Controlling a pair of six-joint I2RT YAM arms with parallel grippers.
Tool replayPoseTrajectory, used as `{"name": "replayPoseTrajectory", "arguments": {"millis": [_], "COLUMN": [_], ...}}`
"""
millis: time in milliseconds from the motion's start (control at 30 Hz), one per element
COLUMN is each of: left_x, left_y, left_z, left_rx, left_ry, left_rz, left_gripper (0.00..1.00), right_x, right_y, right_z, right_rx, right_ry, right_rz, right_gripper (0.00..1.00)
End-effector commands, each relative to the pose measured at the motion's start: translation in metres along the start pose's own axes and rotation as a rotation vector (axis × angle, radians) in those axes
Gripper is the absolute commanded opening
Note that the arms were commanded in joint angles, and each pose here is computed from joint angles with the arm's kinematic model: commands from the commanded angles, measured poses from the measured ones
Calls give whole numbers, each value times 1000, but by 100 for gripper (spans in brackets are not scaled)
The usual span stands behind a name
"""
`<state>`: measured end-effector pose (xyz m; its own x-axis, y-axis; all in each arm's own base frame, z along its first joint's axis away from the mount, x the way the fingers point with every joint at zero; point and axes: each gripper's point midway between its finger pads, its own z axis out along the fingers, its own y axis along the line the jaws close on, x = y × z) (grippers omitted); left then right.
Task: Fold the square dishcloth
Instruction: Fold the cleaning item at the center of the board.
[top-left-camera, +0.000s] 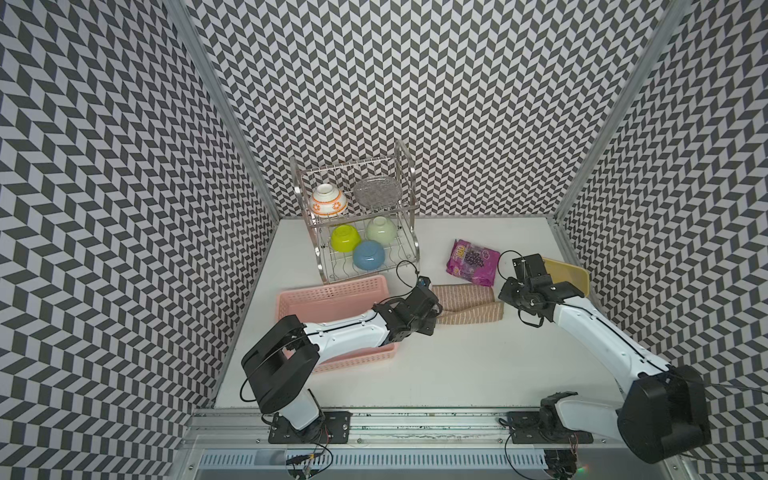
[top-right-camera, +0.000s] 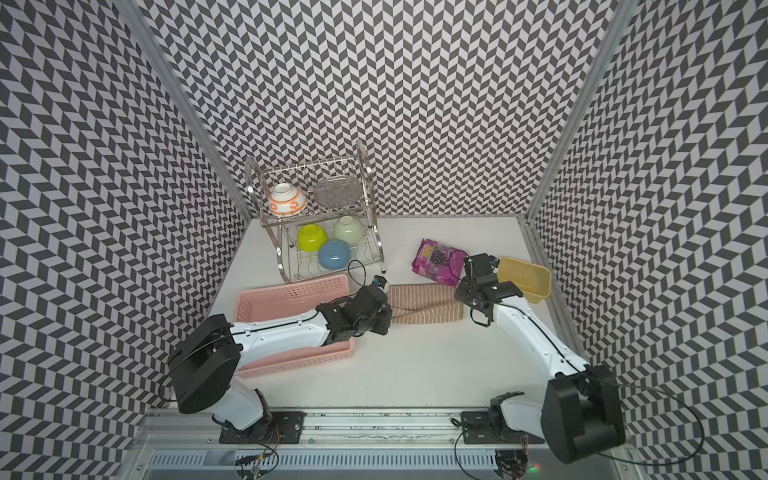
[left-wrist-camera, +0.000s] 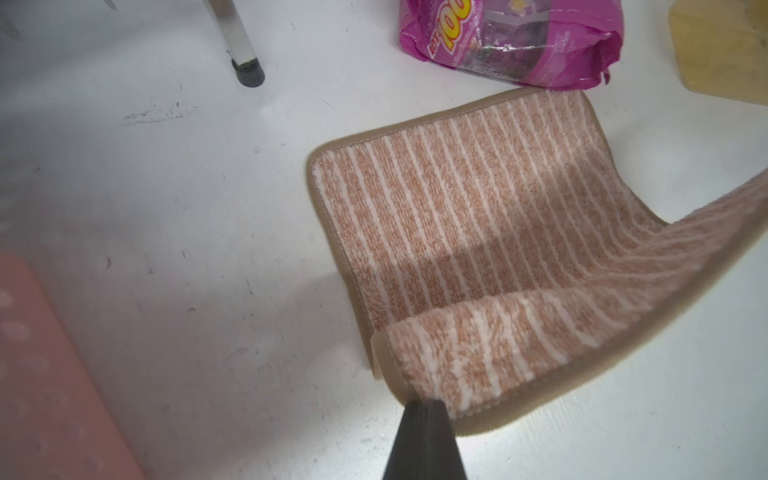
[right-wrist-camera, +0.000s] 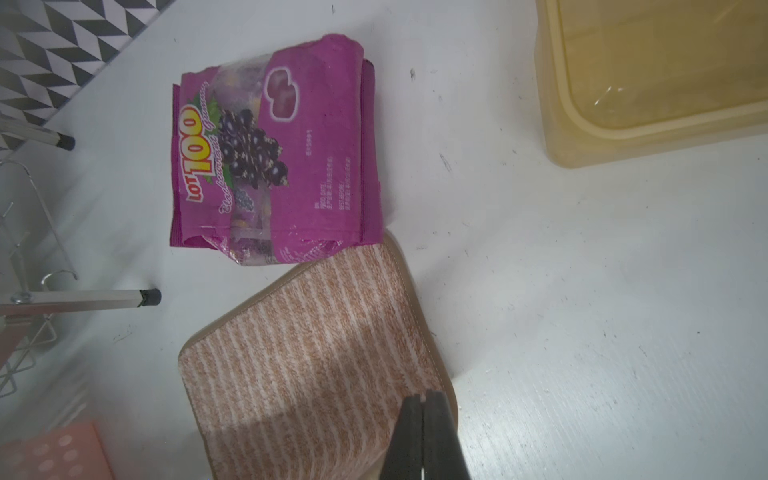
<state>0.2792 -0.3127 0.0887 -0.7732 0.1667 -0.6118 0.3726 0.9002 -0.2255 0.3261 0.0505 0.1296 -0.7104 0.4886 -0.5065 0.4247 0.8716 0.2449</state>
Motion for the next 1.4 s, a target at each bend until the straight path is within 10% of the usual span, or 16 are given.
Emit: {"name": "replayPoseTrajectory", "arguments": {"millis": [0,1100,1367], "left_x": [-19,-67,-84], "left_y": [-3,35,42], "left_z": [5,61,66], "left_rx": [28,-2,10], "left_ry": [-23,-51,-85], "left_rz": [0,-97,-122], "left_gripper": [0,14,22], "right_x": [-29,-42,-50], "right_y": [11,32,37], "right_z": [1,75,78], "right_rx": [-6,51,55], "right_ry": [-98,-83,-102], "right_rz": [-2,-29,-47], "right_gripper": [0,0,18]}}
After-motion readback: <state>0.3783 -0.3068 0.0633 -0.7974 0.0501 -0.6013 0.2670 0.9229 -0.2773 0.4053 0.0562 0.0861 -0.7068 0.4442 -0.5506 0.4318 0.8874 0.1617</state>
